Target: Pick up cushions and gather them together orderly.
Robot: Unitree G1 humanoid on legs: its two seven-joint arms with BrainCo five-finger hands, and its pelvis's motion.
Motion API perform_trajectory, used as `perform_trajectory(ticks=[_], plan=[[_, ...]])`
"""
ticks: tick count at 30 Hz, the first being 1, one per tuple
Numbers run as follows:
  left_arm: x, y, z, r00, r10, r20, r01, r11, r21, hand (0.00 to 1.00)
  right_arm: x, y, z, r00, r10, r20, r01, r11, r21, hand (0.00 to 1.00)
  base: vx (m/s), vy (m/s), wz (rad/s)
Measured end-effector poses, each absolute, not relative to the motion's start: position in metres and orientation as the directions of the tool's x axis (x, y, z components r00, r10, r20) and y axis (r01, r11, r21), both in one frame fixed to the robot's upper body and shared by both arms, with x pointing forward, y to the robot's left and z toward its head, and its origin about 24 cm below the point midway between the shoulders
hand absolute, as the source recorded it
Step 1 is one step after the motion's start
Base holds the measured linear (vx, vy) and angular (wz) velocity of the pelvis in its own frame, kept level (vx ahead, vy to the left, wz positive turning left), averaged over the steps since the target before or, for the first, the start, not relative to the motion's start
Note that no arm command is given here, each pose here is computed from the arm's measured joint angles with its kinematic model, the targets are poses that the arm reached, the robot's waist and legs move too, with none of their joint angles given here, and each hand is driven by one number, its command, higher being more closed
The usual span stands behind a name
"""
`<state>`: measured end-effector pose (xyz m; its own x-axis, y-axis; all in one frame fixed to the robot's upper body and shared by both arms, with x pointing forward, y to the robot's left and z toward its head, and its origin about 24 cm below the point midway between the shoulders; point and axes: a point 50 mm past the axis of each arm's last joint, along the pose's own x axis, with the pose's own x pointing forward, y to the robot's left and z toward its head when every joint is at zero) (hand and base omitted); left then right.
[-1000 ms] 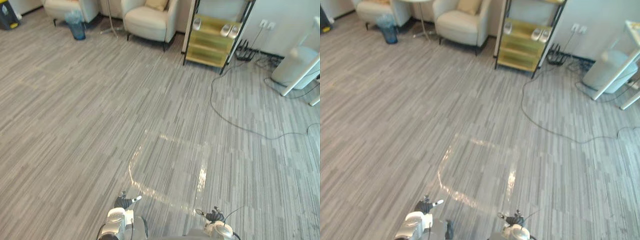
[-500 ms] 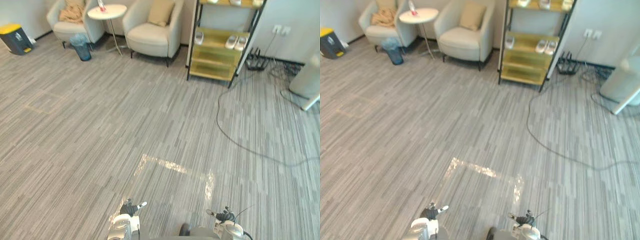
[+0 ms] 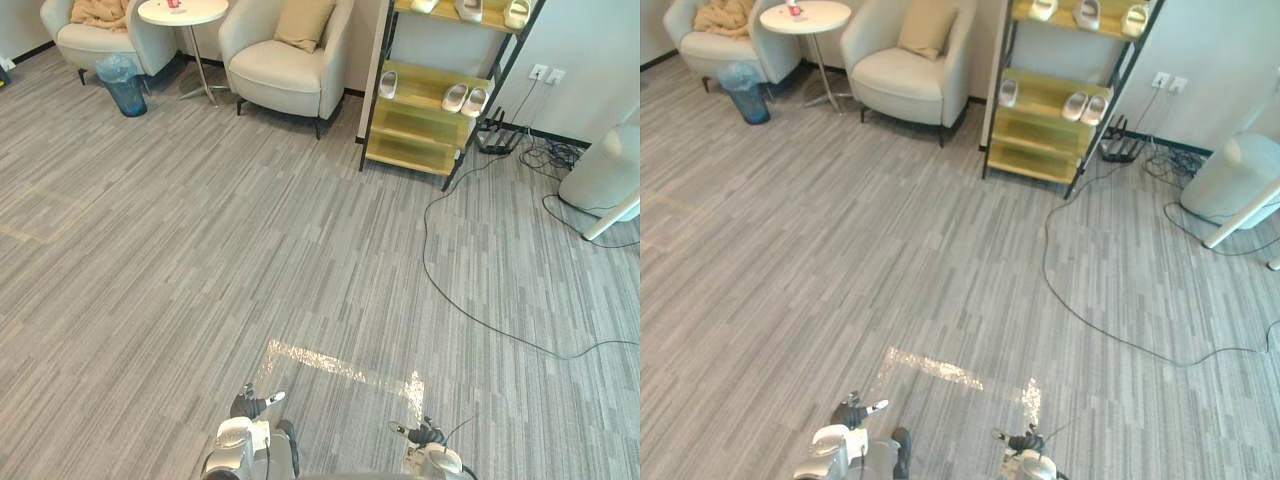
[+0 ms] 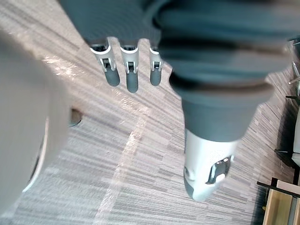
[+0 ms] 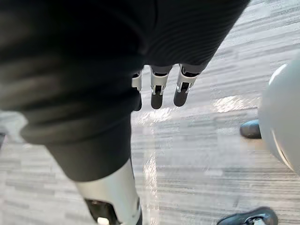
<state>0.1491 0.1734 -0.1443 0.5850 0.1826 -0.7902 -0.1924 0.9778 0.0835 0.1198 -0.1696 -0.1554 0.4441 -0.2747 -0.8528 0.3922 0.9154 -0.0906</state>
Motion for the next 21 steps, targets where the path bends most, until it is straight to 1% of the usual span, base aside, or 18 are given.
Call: perform_trajectory(ticks=[5, 9, 11, 12, 16, 21], plan=[[0.142, 0.174, -0.148, 0.56, 0.18, -0.809, -0.189, 0.978, 0.086, 0.0, 0.116, -0.171, -0.156, 0.447, -0.27, -0.853, 0.365, 0.926, -0.102, 0.0, 0.15, 0.035, 0.13], [0.137, 0.173, -0.15, 0.554, 0.174, -0.814, -0.175, 0.981, 0.09, 0.0, 0.115, -0.174, -0.156, 0.444, -0.277, -0.852, 0.365, 0.925, -0.11, 0.0, 0.11, -0.107, 0.44], [0.134, 0.172, -0.151, 0.546, 0.173, -0.82, -0.176, 0.98, 0.09, 0.0, 0.108, -0.174, -0.158, 0.426, -0.276, -0.862, 0.367, 0.923, -0.115, 0.0, 0.07, -0.179, 0.16], [0.131, 0.17, -0.152, 0.54, 0.17, -0.824, -0.177, 0.98, 0.086, 0.0, 0.107, -0.18, -0.158, 0.423, -0.29, -0.858, 0.366, 0.921, -0.131, 0.0, 0.05, -0.193, 0.03], [0.127, 0.167, -0.154, 0.526, 0.162, -0.835, -0.176, 0.981, 0.079, 0.0, 0.105, -0.186, -0.158, 0.416, -0.304, -0.857, 0.372, 0.917, -0.145, 0.0, 0.0, -0.13, -0.12], [0.127, 0.168, -0.154, 0.527, 0.162, -0.834, -0.173, 0.982, 0.082, 0.0, 0.092, -0.193, -0.161, 0.381, -0.322, -0.867, 0.385, 0.908, -0.168, 0.0, -0.01, -0.025, 0.0]])
